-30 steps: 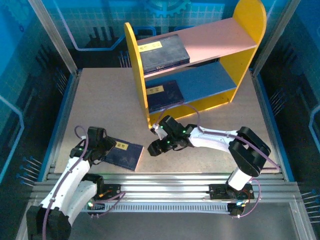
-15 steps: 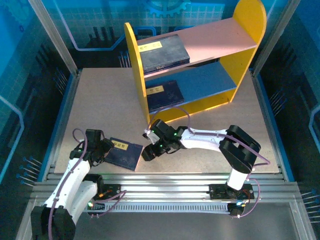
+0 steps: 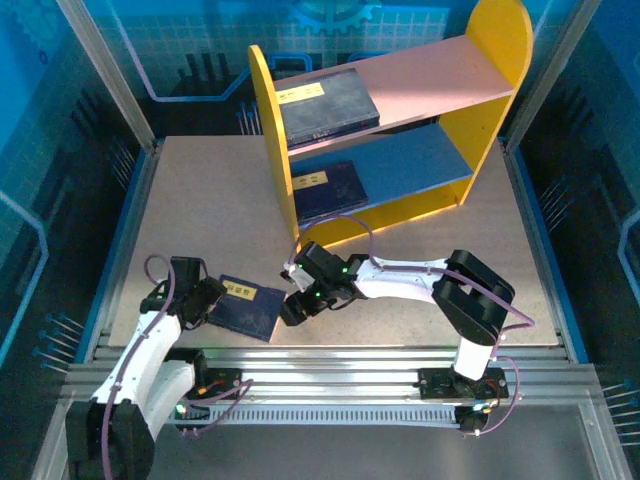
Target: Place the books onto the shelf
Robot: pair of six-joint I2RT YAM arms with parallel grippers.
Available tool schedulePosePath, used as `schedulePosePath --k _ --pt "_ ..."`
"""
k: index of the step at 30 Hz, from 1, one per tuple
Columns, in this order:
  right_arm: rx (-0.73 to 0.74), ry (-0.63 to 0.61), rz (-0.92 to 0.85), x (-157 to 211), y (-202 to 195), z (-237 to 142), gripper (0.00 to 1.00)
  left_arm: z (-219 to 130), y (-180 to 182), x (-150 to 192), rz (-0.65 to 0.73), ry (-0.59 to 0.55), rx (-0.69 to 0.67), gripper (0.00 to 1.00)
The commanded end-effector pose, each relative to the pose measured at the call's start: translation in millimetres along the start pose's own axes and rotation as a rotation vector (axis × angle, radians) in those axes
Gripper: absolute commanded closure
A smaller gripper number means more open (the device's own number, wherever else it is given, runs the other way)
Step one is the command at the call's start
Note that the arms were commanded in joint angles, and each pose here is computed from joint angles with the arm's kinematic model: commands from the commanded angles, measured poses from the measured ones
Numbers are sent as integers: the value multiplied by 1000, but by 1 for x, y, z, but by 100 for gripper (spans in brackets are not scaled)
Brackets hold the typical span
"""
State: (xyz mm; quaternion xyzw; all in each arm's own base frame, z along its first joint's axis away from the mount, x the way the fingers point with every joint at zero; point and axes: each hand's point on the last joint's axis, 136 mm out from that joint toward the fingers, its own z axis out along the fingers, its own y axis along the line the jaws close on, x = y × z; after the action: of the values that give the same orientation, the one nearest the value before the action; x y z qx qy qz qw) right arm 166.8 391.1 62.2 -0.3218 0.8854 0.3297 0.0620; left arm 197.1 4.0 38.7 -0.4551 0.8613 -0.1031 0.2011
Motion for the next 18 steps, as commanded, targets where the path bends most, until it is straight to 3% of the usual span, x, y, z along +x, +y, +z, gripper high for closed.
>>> schedulePosePath --k 1,18 --pt "4 20 -19 1 5 5 38 4 10 4 4 20 -36 39" --pt "24 28 -16 0 1 8 38 17 22 32 -45 84 -34 42"
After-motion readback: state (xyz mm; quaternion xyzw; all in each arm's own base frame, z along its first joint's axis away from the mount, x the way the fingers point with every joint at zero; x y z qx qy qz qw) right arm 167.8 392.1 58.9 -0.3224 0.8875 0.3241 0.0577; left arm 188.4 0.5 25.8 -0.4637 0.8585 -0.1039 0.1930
